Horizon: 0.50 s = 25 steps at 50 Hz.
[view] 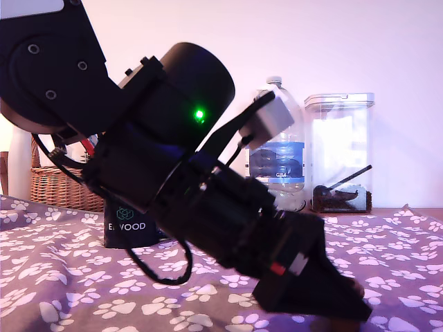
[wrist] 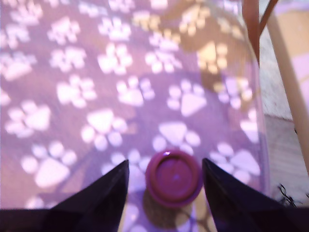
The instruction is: Pick up the coffee capsules from the table one by one and drop them inside the nearest coffee cup
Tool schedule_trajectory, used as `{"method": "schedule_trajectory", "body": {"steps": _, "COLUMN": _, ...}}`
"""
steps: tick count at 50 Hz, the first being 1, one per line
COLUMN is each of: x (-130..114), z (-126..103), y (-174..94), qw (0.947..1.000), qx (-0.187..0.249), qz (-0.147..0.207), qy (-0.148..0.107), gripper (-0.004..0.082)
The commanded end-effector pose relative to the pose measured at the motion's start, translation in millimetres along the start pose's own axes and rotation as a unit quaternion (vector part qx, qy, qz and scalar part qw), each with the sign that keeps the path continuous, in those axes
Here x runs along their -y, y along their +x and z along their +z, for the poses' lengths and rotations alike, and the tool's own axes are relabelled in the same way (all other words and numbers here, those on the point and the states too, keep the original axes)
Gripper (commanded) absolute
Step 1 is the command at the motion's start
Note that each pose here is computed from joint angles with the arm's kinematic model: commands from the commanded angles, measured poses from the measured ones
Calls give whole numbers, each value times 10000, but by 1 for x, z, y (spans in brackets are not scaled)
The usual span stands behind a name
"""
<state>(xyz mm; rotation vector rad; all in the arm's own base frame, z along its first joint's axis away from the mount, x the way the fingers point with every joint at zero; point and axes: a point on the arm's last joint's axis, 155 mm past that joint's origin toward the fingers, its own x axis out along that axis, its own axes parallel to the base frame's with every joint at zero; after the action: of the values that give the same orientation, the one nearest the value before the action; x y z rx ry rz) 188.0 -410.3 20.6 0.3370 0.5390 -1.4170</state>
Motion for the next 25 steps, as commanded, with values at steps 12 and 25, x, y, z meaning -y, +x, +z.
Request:
{"method": "schedule_trajectory", "body": {"steps": 12, "x": -1, "z": -5, "y": 6, "qw": 9999, "qx": -140, "qz": -36, "qy": -65, "gripper": 429}}
{"method": "schedule_trajectory", "body": {"steps": 25, "x": -2, "z": -8, "y": 9, "qw": 9996, "qx": -266, "qz": -66, "qy": -83, "gripper": 429}}
